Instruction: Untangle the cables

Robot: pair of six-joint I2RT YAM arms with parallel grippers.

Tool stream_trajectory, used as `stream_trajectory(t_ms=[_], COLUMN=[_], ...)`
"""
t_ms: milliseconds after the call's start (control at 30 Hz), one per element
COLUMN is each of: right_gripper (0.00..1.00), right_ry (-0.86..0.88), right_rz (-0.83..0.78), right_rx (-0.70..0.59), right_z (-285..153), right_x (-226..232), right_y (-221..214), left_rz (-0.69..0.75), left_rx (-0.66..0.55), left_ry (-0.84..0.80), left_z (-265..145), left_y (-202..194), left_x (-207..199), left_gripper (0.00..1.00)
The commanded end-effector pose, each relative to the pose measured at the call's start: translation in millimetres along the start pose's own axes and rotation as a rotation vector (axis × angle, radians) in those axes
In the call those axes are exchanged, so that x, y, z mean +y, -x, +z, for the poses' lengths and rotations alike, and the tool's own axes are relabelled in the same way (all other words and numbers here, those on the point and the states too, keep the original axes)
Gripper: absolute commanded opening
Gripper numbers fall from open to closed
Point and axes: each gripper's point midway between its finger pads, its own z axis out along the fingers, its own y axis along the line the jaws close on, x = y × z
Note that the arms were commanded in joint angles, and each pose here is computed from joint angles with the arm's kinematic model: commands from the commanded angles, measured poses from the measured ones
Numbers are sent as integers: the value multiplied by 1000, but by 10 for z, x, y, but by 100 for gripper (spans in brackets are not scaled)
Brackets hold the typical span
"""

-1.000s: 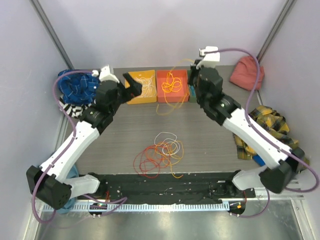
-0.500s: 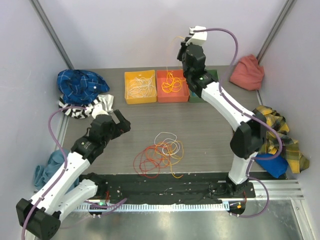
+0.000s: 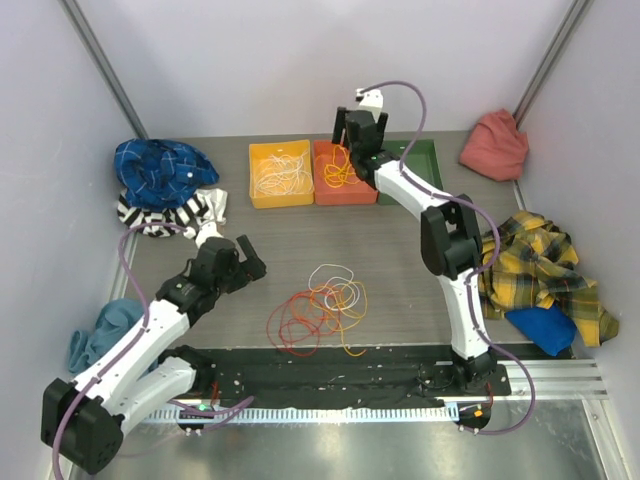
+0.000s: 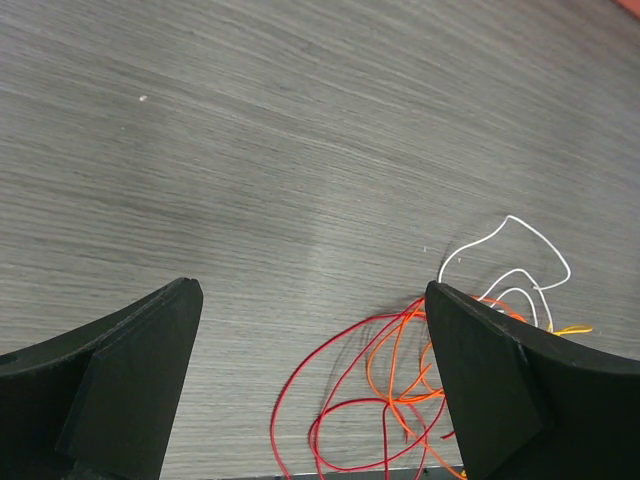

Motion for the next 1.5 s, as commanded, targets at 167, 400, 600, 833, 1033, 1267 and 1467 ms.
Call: stream_trajectory(t_ms=[167,400,600,833,1033,1267,1467], right_gripper=[100,100,98,94,73,40,42], right_ry=[-18,15,188,264,274,282,332], right_rz=[133,272,319,124,107,107,160], right_rx=[-73,-107,50,283,417,517,559], right_z=[-118,-856,-1818,-2640,-3095,-3321,-3471], right_x=[-8,-169,-277,-245,-435,-641,-669], right_y=[468,925,345,-646,-1334,-1806,-2059], left_rz=[-24,-63,-38,154,117,101,112], left_rx=[43,0,-32,-44,73,145,136], left_ry=[-30,-37,-8,91,95,4,-33], left_z=[92,56,51,142,273,335,294], left_y=[-31,67,159,67,-171,-382,-368], left_x=[-150,-184,-282,-575,-685,-815,-861], left_gripper=[100,100,100,100,100,100,100])
